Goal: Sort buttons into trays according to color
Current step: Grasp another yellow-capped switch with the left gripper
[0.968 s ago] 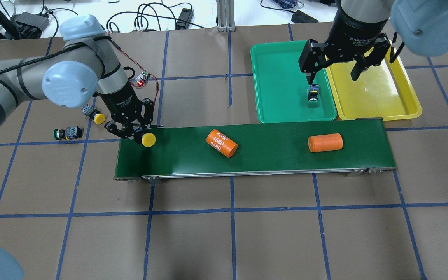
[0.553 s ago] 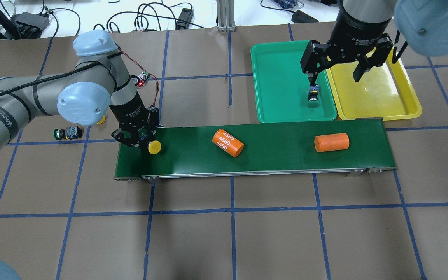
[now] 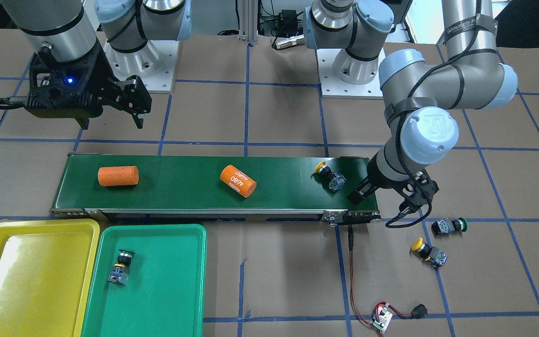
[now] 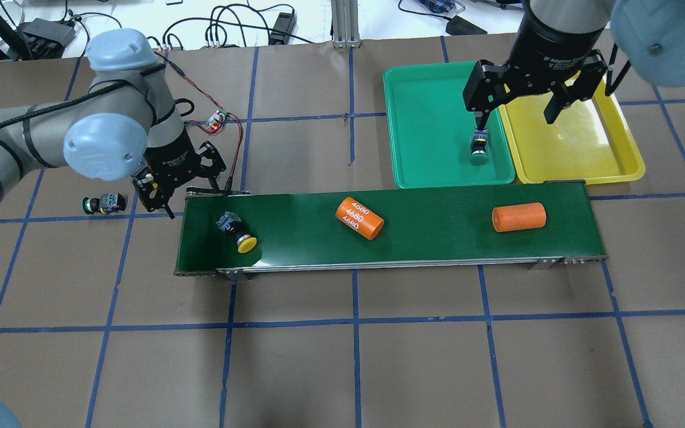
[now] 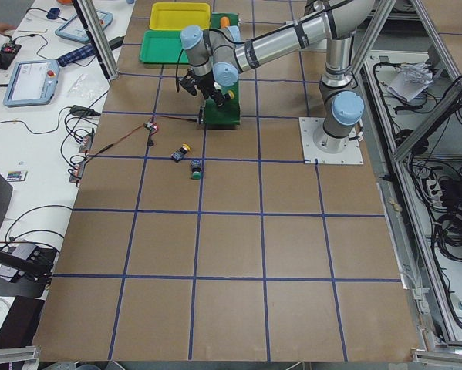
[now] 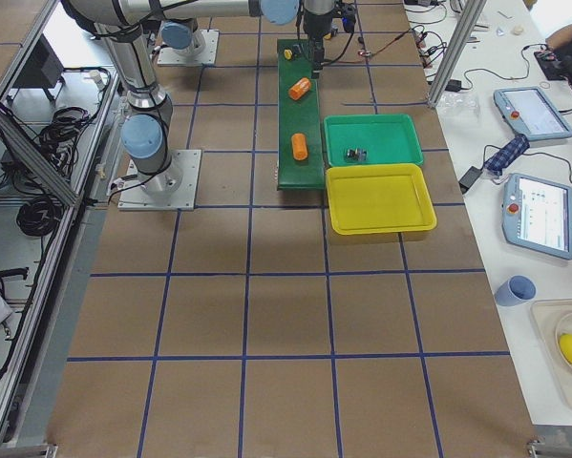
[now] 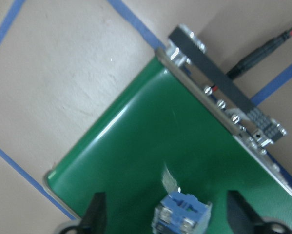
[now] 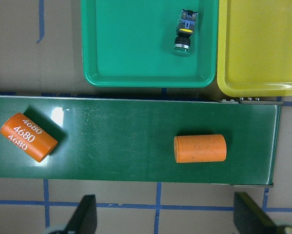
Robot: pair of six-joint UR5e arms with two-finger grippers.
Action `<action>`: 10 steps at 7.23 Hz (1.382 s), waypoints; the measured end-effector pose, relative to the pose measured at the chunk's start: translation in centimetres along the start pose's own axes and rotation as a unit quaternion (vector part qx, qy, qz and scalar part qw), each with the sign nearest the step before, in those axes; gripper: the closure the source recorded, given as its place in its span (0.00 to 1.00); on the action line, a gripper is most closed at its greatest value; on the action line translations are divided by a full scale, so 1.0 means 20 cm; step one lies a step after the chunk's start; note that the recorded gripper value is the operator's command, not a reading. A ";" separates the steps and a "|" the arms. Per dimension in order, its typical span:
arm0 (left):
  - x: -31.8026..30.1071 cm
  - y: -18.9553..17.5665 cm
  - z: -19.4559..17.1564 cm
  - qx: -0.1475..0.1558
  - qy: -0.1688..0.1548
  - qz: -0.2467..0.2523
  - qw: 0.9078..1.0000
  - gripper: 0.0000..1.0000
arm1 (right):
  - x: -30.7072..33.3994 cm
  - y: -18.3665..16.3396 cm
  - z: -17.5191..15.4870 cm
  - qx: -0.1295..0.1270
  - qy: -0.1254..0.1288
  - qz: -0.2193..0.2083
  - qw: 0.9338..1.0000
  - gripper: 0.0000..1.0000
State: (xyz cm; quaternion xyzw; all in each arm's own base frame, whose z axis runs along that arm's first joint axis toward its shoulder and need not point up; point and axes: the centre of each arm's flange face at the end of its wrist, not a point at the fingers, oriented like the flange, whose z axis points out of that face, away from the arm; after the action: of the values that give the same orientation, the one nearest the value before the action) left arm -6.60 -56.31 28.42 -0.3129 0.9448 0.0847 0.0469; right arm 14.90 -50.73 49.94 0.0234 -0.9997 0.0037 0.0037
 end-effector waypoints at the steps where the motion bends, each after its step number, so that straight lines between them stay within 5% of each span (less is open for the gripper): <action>1: -0.12 -0.20 -0.01 0.004 0.008 0.042 0.999 0.00 | 0.00 0.01 -0.01 0.003 0.000 0.000 1.000 0.00; 5: -0.20 -0.86 0.17 0.082 0.025 0.235 0.968 0.00 | 0.01 0.03 -0.02 0.003 0.002 0.001 1.000 0.00; 7: -0.19 -0.97 0.32 0.093 0.025 0.257 0.962 0.00 | 0.01 0.04 -0.03 0.005 0.002 0.001 1.000 0.00; 10: -0.20 -0.93 0.46 0.070 0.022 0.260 0.963 0.00 | 0.01 0.05 -0.03 0.006 0.002 0.001 1.000 0.00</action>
State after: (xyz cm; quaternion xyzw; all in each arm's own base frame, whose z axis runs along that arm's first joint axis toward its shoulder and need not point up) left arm 7.97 -66.92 17.51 -0.0545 0.9980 0.0208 0.0241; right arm 14.69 -49.69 50.63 0.0223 -0.9997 0.0099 0.0060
